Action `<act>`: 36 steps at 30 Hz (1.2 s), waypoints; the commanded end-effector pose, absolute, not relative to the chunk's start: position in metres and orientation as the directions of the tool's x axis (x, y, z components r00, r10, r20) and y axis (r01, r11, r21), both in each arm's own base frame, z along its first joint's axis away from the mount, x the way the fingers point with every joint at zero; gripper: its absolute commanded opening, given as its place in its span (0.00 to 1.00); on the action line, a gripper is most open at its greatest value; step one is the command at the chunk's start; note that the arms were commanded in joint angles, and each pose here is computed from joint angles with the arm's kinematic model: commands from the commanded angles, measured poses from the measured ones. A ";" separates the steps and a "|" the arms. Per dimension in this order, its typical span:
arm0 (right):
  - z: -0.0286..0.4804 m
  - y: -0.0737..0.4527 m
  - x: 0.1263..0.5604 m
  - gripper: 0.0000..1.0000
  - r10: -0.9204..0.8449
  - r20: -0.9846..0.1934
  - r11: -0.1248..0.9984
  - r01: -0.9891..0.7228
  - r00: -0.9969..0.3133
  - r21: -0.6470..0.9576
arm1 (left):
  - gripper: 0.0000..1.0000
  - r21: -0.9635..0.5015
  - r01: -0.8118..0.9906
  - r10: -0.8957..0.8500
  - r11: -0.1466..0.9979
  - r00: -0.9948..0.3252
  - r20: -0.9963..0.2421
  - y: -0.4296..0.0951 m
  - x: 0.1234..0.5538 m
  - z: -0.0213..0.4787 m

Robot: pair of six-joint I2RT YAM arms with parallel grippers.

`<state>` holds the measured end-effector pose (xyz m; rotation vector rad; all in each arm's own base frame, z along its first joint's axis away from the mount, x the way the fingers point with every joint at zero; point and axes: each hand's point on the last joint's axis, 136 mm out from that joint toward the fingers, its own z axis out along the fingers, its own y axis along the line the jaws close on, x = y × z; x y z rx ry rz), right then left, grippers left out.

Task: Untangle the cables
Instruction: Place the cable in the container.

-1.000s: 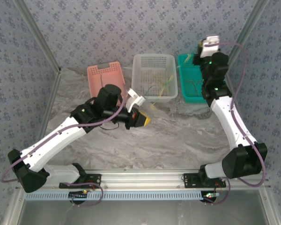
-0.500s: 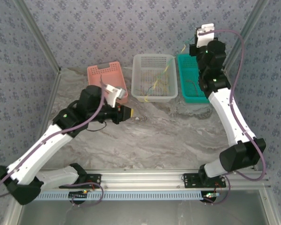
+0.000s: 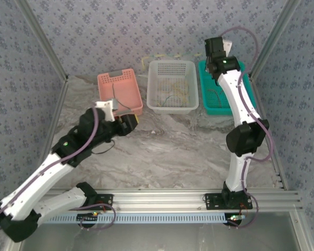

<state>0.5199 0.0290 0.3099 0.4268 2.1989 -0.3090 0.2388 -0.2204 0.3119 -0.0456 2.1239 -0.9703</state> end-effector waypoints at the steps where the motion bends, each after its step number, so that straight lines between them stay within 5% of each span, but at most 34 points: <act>1: 0.265 0.039 0.505 0.00 0.369 -0.622 0.893 0.448 -0.691 0.032 | 0.48 -0.717 0.274 -0.372 0.641 -0.706 -0.602 -0.242 0.247 0.315; 6: 0.222 0.055 0.492 0.00 0.424 -0.477 0.882 0.471 -0.770 0.023 | 0.47 -0.705 0.269 -0.377 0.656 -0.693 -0.615 -0.235 0.245 0.309; 24: 0.171 0.061 0.443 0.00 0.787 -0.260 0.587 0.808 -0.559 0.040 | 0.44 -0.706 0.258 -0.402 0.660 -0.673 -0.621 -0.213 0.229 0.303; 36: 0.147 0.127 0.443 0.00 0.779 -0.084 0.627 0.766 -0.622 0.142 | 0.44 -0.711 0.255 -0.400 0.655 -0.681 -0.613 -0.213 0.227 0.295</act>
